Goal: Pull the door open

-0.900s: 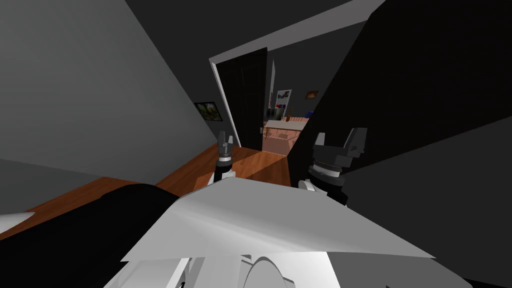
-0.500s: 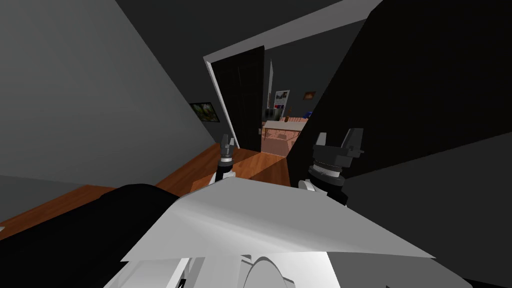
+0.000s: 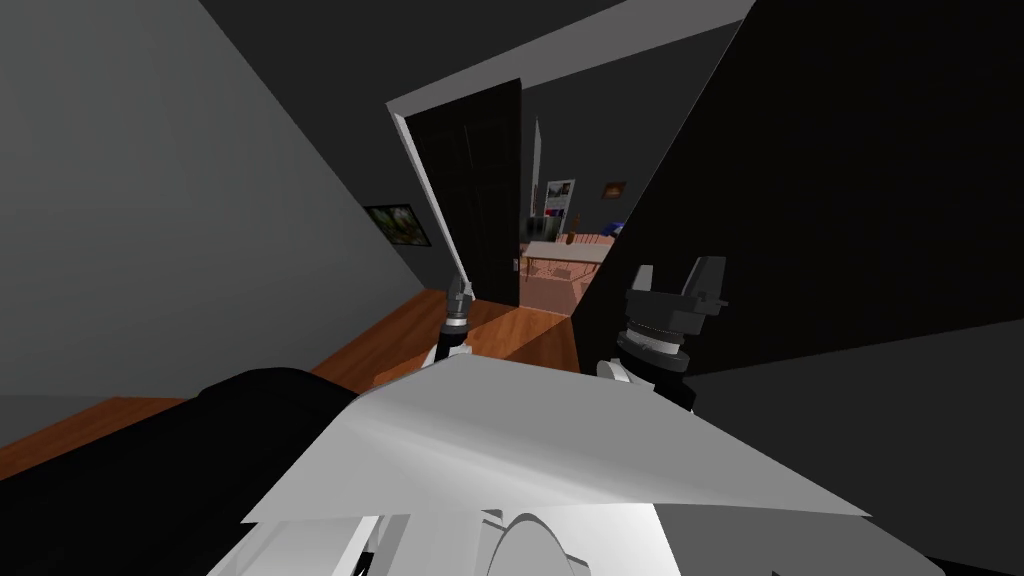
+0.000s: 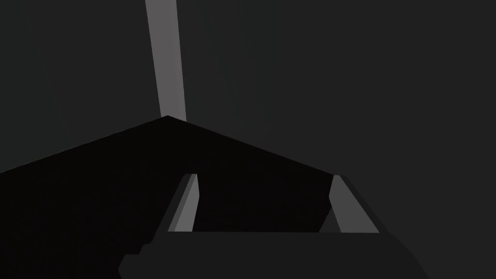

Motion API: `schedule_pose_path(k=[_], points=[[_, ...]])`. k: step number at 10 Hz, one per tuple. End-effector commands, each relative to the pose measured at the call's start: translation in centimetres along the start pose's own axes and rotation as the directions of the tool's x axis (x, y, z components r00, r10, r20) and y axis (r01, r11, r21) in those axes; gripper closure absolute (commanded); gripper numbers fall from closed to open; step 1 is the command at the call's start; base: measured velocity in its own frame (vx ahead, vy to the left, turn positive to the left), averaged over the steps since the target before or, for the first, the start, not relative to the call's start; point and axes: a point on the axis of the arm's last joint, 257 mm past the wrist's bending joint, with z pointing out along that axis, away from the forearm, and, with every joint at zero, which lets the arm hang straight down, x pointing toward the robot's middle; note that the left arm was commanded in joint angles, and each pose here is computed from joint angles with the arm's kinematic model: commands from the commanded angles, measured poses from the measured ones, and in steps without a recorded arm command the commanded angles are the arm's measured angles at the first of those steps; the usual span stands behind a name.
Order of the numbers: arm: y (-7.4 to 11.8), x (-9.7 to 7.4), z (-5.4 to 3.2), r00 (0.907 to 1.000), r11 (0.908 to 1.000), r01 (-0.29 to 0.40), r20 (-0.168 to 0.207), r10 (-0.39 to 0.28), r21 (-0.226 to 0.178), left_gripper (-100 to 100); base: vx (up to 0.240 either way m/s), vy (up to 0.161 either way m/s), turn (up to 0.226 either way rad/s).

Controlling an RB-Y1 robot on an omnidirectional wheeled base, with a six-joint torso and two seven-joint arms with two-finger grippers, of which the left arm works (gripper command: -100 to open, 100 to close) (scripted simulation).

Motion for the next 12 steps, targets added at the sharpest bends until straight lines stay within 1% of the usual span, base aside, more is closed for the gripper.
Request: schedule_pose_path(k=[1,4,6,9,12], points=[[1.5,0.0,-0.42,1.0000,0.9996,0.006,-0.006,-0.006,-0.027,-100,0.149,-0.013,-0.066],[4.7,0.0,-1.70,0.9997,0.9962,0.019,-0.015,-0.020,-0.085,-100,0.193,-0.003,-0.078],[5.8,-0.1,-2.21,0.9996,0.9941,0.023,-0.016,-0.025,-0.106,-100,0.145,-0.012,-0.043],[7.4,-0.2,-3.01,0.9993,0.9900,0.030,-0.018,-0.032,-0.138,-100,0.085,0.000,-0.042],[10.8,-0.4,-4.85,0.9987,0.9779,0.043,-0.017,-0.047,-0.205,-100,0.168,-0.004,-0.083]])
